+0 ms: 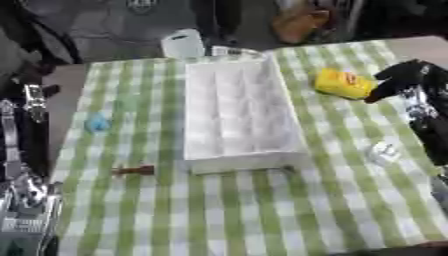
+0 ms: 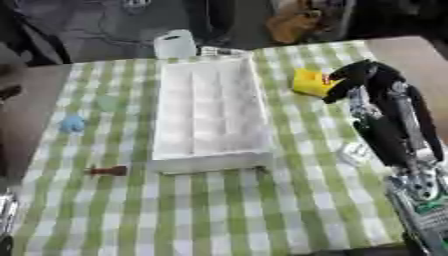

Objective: Pick up objects on the table and place them in the box.

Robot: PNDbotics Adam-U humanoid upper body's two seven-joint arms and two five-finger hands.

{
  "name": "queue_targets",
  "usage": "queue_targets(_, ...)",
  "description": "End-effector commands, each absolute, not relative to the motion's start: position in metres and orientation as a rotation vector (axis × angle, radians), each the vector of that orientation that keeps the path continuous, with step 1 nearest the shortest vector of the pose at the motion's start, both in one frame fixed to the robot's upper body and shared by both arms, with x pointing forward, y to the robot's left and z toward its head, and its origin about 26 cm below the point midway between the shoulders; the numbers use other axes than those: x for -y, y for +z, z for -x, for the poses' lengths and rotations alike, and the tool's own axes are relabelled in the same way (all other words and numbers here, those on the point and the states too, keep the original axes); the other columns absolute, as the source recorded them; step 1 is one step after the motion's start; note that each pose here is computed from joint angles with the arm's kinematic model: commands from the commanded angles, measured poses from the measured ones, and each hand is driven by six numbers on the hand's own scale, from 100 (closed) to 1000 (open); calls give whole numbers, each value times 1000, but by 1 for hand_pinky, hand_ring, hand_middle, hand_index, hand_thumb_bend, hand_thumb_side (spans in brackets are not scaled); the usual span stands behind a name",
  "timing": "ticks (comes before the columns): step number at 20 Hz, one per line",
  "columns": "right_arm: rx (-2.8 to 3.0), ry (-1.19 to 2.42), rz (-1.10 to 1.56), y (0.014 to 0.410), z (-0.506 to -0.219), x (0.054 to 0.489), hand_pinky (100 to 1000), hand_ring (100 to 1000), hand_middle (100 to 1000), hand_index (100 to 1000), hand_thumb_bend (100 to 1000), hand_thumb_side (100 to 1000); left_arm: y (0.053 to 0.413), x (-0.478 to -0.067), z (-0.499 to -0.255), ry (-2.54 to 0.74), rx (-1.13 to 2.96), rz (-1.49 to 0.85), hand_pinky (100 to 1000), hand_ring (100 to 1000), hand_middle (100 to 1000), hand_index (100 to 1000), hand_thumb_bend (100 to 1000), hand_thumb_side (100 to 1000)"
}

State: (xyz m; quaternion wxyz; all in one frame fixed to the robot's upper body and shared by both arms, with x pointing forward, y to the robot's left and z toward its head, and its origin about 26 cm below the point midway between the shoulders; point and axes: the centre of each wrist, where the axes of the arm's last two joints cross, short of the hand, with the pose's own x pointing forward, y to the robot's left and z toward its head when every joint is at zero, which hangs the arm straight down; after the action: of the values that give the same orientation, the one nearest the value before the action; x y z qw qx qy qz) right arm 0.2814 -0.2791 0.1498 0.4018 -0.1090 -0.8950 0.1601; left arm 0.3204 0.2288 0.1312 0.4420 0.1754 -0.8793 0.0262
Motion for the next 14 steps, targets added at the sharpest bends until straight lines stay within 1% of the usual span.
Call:
queue_targets(1,2294,417,273,159,-280,278,546,541,589,664,100,631,139,-232,-319,73,2209,-444,755,1000,697,734,100,869)
queue_targets(14,2291,428,265,158,-280,277,546,540,580,659,100,630,139,-232,-319,75,2209,-444,755,1000,696,734,100,870)
